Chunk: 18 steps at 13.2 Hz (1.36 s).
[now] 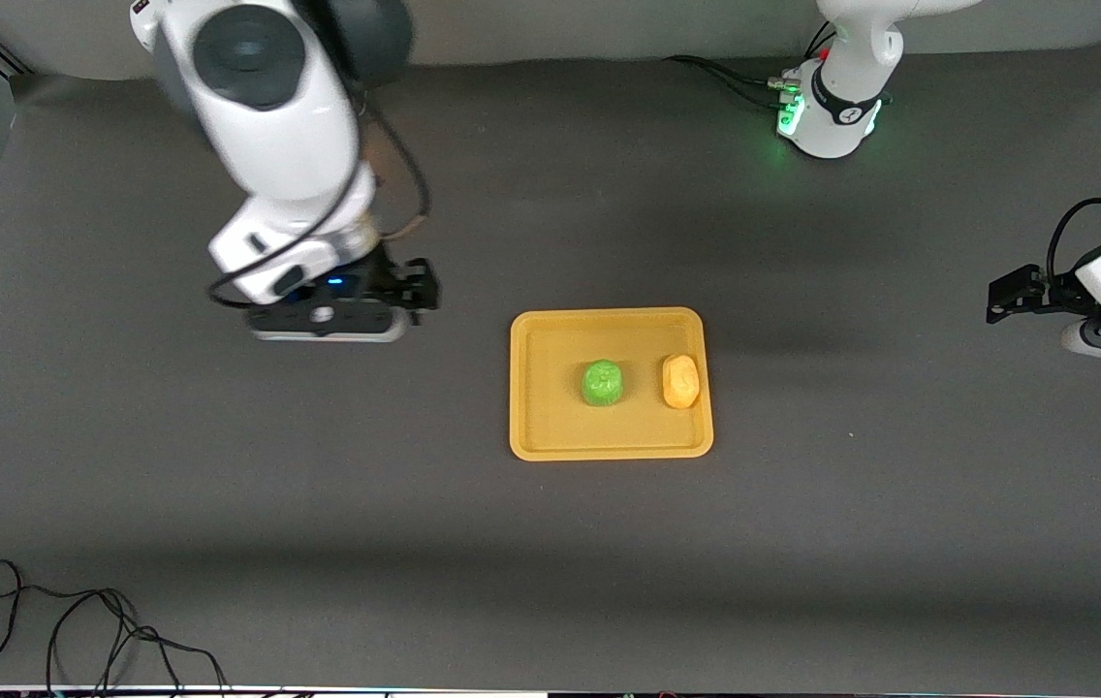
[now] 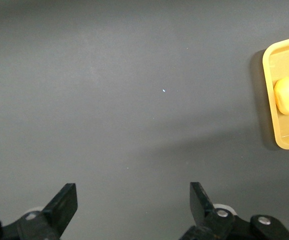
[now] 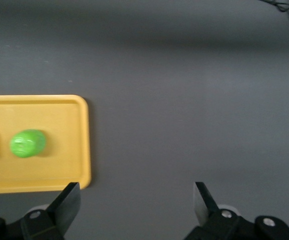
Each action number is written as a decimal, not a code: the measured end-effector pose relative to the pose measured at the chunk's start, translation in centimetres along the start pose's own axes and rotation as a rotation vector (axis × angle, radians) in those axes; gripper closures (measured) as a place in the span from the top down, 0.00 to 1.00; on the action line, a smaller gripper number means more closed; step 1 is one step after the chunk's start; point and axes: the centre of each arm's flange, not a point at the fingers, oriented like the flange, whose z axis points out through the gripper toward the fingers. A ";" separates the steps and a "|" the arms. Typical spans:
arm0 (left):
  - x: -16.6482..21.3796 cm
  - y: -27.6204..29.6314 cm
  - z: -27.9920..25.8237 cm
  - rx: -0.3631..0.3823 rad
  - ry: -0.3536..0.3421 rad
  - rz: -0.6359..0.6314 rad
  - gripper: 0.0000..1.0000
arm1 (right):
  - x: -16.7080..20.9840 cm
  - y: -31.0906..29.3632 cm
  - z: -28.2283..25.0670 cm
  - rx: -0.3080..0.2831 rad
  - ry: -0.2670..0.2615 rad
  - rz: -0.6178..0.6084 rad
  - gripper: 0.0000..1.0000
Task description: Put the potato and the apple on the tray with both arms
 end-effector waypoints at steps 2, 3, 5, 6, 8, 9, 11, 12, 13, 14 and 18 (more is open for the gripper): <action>0.1 0.2 0.1 -0.001 -0.002 -0.013 1.00 | 0.8 7.9 -0.5 0.040 -0.027 0.018 1.00; 0.1 0.3 0.1 -0.001 -0.002 -0.019 1.00 | 0.9 11.4 -0.5 0.050 -0.030 0.023 1.00; 0.1 0.4 -0.1 -0.007 0.002 -0.050 1.00 | 0.8 17.5 -0.3 0.064 -0.024 0.026 1.00; 0.2 0.5 -0.3 -0.010 0.009 -0.065 1.00 | 0.6 20.0 0.0 0.068 -0.023 0.030 1.00; 0.4 0.5 -1.0 -0.010 0.023 -0.076 1.00 | 0.5 23.8 0.9 0.071 -0.022 0.040 1.00; 0.4 0.5 -1.3 -0.010 0.029 -0.078 1.00 | 0.4 25.5 1.4 0.072 -0.023 0.044 1.00; 0.4 0.5 -1.4 -0.009 0.031 -0.079 1.00 | 0.3 28.0 2.3 0.073 -0.015 0.045 1.00; 0.4 0.5 -1.4 -0.009 0.031 -0.079 1.00 | 0.2 29.1 2.8 0.072 -0.013 0.045 1.00; 0.5 0.5 -1.4 -0.009 0.031 -0.079 1.00 | 0.1 30.1 3.1 0.072 -0.016 0.043 1.00; 0.5 0.6 -1.4 -0.010 0.031 -0.078 1.00 | -0.1 31.0 3.3 0.072 -0.020 0.044 1.00; 0.5 0.6 -1.4 -0.010 0.030 -0.079 1.00 | -0.4 31.3 3.1 0.072 -0.030 0.034 1.00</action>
